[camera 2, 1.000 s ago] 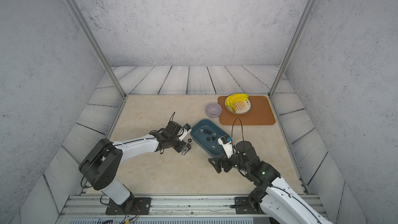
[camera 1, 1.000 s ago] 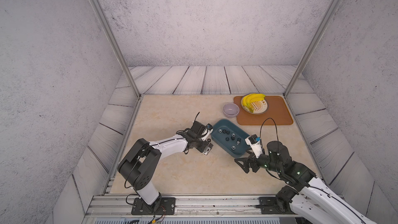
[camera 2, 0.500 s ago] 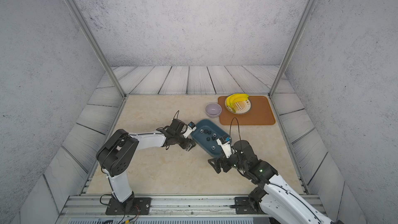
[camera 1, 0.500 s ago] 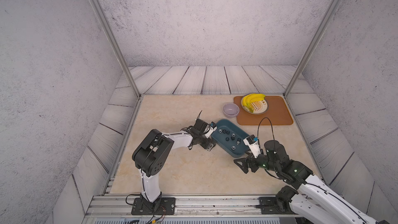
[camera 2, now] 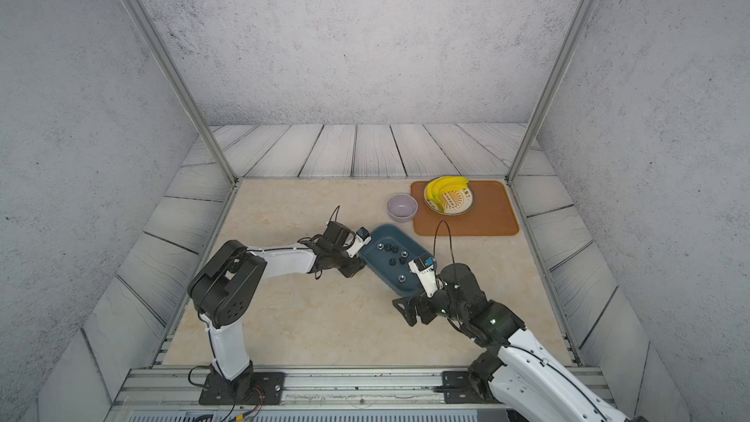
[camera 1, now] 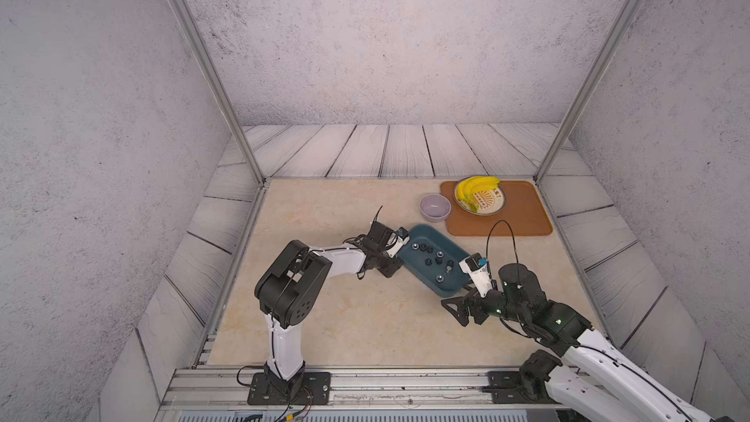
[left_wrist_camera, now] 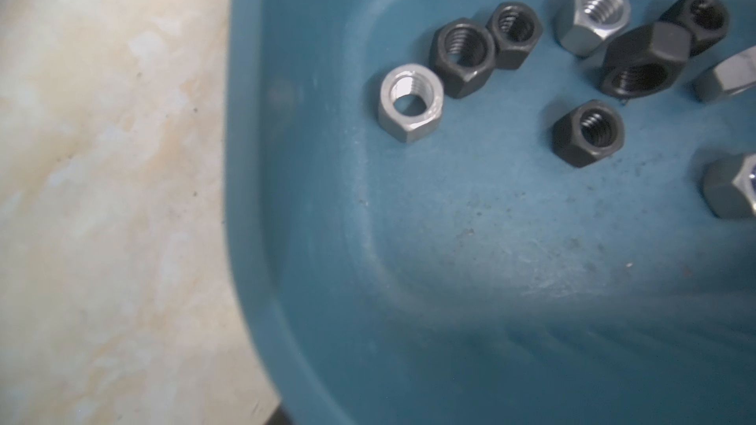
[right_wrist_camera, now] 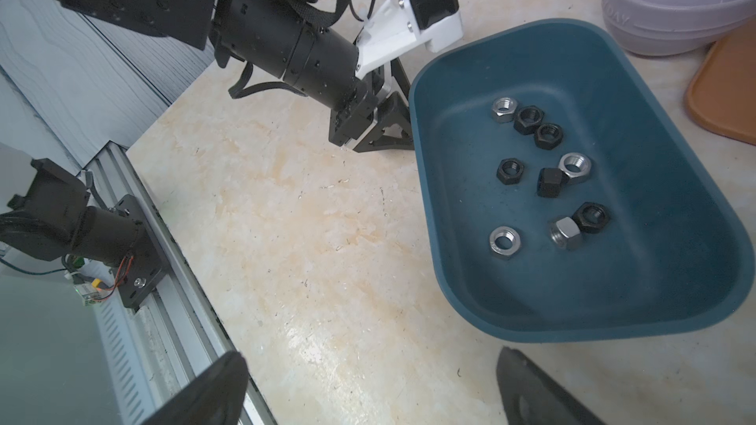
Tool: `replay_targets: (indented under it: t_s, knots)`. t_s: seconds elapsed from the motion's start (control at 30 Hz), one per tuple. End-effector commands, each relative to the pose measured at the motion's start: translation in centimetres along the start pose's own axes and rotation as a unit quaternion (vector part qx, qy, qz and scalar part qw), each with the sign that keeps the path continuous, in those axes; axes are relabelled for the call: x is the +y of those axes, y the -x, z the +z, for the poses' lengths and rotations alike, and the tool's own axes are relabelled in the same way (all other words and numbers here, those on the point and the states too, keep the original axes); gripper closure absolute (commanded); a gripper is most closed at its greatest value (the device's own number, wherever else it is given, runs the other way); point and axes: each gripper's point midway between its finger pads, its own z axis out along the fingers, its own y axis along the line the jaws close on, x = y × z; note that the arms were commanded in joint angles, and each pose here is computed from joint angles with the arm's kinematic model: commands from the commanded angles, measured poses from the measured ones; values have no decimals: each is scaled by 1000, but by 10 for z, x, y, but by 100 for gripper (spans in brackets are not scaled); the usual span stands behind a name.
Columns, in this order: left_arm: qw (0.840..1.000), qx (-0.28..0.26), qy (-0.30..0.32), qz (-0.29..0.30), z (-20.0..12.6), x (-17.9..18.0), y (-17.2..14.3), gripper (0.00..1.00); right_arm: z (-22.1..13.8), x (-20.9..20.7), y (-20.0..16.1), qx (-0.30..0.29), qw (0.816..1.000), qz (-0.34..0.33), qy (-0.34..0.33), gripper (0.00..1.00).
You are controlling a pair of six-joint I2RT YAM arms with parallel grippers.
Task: Put the nuts on the desktop into the storage box
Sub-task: Pick up the nut from the center of the board.
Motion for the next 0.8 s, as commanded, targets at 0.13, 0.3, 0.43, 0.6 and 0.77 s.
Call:
replay_targets:
  t_s: [0.13,0.3,0.43,0.6,0.77]
  knots:
    - [998,66,-3,-5,-1,-1,-29,64,-9,1,11,-13,1000,-9,-9,1]
    - [997,73,-4,-3,-3,-3,-34,70,-11,1,11,-17,1000,-10,-11,1]
    - [997,76,-9,-2,-3,-4,-33,76,-12,1,10,-18,1000,-10,-12,1]
    - [997,72,-11,-4,-11,-6,-30,78,-13,1,11,-20,1000,-10,-13,1]
    - [997,72,5,-27,-33,-4,-23,79,-13,2,13,-20,1000,-4,-11,1]
